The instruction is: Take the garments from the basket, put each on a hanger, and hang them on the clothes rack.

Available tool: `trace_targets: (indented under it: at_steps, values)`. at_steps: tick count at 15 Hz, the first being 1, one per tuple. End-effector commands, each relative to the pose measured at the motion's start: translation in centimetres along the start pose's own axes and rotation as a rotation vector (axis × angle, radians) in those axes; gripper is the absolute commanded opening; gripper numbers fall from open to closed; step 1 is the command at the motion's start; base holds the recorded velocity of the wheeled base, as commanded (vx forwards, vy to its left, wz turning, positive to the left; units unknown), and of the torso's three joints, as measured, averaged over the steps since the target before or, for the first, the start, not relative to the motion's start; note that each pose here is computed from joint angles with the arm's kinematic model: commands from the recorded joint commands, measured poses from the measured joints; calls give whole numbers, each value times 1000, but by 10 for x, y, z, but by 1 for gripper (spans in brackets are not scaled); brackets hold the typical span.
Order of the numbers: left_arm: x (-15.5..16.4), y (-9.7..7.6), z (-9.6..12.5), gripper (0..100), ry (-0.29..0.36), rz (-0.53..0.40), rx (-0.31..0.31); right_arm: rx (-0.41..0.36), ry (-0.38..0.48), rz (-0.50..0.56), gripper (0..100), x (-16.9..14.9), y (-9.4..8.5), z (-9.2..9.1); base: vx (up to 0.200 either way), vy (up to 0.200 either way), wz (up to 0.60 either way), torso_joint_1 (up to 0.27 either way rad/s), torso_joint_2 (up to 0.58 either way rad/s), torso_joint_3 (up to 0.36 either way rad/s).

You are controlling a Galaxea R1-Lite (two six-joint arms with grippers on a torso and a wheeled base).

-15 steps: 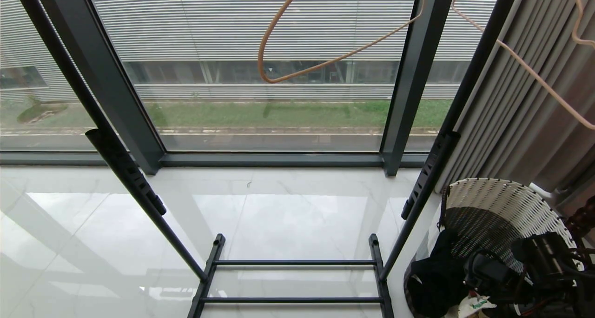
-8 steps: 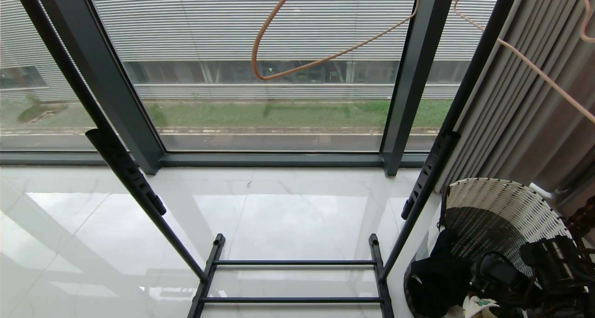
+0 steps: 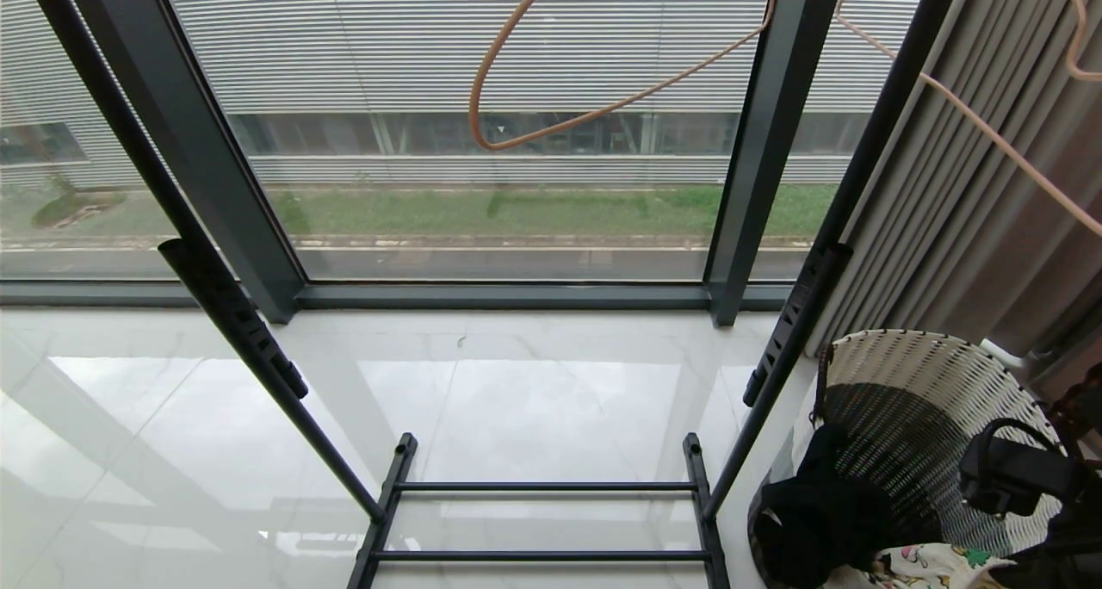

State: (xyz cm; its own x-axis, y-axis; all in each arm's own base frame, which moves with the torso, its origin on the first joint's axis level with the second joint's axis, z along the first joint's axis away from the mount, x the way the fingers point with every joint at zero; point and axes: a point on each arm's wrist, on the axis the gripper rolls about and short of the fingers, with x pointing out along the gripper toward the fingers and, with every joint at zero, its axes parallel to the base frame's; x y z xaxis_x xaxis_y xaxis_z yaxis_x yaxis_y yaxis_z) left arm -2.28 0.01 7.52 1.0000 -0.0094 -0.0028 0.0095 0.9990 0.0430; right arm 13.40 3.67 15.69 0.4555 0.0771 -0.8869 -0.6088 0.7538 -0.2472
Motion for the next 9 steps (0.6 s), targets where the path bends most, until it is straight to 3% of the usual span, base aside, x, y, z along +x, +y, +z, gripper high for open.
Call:
trace_targets:
  at_steps: [1, 5, 9]
  values:
    - [0, 0, 0, 100, 0, 0, 5, -45, -206, -62, 0, -60, 6, -3, -200, 0, 0, 7, -2, -2]
    - [0, 0, 0, 100, 0, 0, 6, -81, -264, -60, 0, -72, 12, -8, -200, 0, 0, 1, 2, 0]
    - [0, 0, 0, 100, 0, 0, 9, -139, -333, -45, 0, -82, 15, 1, -200, 0, 0, 1, 4, 1]
